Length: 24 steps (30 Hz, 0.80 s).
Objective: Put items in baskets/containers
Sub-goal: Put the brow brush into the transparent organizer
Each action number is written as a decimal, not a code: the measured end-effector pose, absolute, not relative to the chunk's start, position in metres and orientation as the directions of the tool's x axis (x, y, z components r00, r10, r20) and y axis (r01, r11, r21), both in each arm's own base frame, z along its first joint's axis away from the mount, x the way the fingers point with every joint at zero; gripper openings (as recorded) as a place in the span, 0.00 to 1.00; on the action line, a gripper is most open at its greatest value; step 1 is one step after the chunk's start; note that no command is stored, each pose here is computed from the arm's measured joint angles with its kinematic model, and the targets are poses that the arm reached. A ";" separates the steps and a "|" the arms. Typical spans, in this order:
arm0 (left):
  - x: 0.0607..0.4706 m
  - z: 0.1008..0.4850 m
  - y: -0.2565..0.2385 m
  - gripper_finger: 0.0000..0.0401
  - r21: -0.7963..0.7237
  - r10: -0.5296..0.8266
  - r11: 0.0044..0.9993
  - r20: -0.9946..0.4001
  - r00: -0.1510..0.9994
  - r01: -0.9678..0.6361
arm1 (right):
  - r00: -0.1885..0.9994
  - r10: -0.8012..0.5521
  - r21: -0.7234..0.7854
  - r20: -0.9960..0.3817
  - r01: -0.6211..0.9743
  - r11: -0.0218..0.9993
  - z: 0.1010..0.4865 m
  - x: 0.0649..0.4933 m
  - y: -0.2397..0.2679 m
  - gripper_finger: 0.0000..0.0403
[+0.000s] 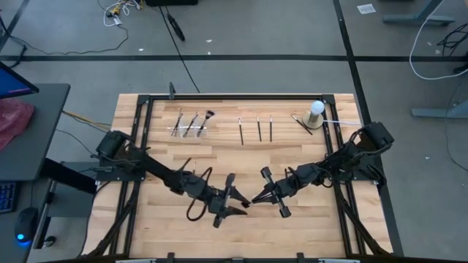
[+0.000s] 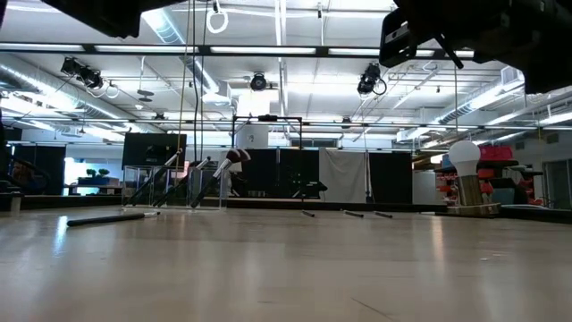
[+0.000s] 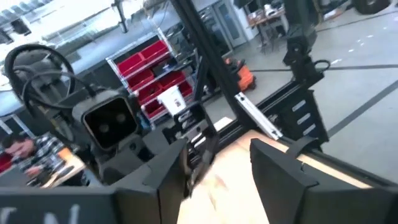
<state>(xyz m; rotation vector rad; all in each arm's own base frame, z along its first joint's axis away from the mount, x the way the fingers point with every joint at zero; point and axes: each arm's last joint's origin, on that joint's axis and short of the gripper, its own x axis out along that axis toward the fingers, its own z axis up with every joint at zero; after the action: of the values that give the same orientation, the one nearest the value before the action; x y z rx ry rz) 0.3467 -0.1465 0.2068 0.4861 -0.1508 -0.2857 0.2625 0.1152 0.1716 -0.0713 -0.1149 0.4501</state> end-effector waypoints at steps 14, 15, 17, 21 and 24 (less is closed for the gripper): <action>0.348 0.207 -0.144 0.04 0.462 -0.332 0.847 0.075 0.940 0.262 | 0.895 0.440 -0.090 0.074 -0.433 0.897 0.170 0.263 0.116 0.02; 0.348 0.206 -0.144 0.04 0.457 -0.327 0.851 0.073 0.942 0.260 | 0.896 0.439 -0.087 0.068 -0.433 0.897 0.169 0.263 0.116 0.02; 0.347 0.205 -0.146 0.04 0.441 -0.302 0.863 0.061 0.951 0.246 | 0.901 0.432 -0.073 0.048 -0.428 0.901 0.167 0.263 0.115 0.03; 0.340 0.211 -0.146 0.04 0.414 -0.208 0.888 -0.029 0.978 0.202 | 0.941 0.338 -0.011 0.003 -0.338 0.941 0.163 0.263 0.112 0.09; 0.329 0.221 -0.145 0.04 0.392 -0.098 0.910 -0.114 0.989 0.136 | 0.972 0.228 0.001 -0.061 -0.228 0.974 0.160 0.258 0.106 0.15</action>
<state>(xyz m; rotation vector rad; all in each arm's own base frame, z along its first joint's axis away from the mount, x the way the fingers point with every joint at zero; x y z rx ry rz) 0.3292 -0.1451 0.2208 0.4106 0.0923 -0.1207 0.2584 0.1063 0.1597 -0.0062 0.0605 0.2302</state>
